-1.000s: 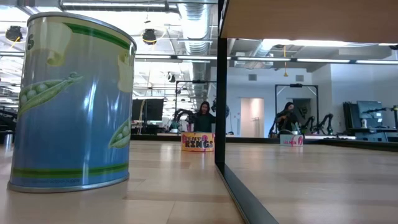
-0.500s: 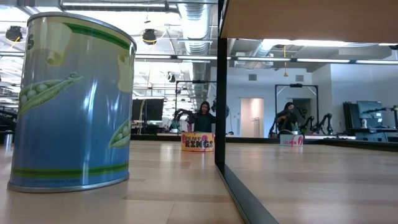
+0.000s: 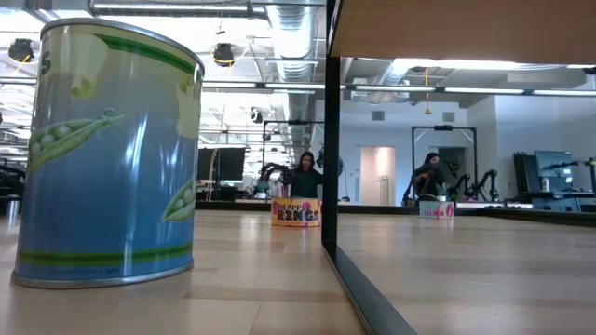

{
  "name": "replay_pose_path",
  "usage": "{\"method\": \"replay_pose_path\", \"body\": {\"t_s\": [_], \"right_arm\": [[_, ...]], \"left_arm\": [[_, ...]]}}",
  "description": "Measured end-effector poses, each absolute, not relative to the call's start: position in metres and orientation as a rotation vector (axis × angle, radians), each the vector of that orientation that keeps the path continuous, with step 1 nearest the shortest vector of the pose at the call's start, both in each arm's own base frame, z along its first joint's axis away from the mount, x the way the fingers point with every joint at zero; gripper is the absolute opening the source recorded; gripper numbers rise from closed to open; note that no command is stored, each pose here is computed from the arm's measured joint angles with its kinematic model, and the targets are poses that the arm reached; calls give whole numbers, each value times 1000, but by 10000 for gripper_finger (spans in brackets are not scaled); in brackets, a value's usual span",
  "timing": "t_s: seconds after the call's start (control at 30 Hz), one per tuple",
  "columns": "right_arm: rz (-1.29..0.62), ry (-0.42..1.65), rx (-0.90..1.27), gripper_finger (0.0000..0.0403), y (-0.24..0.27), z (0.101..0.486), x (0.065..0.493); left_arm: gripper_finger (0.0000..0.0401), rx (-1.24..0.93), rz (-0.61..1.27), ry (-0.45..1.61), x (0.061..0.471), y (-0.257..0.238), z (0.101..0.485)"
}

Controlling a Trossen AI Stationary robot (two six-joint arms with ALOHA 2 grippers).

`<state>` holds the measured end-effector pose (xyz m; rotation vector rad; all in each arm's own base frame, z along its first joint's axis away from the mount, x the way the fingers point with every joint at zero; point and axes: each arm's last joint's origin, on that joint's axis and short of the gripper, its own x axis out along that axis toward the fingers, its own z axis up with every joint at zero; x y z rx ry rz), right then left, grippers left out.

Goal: Pick and place cans onto a shelf
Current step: Put the canned tuna on the shelf

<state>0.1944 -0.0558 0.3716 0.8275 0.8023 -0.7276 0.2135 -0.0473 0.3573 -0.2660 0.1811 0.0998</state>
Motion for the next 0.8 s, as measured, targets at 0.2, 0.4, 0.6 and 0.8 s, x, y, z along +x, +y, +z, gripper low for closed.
{"method": "replay_pose_path", "body": {"t_s": [0.2, 0.4, 0.6, 0.8], "right_arm": [[-991, 631, 1136, 5, -94, 315, 177], [-1245, 492, 1416, 31, -110, 270, 171], [-1446, 439, 1578, 70, -111, 238, 170], [-1496, 341, 1685, 110, -115, 214, 174]], "left_arm": [[0, -259, 136, 201, 208, -39, 357], [0, -252, 144, 209, 208, -35, 357], [0, -241, 142, 217, 208, -35, 356], [0, -240, 152, 250, 207, -35, 353]]}}
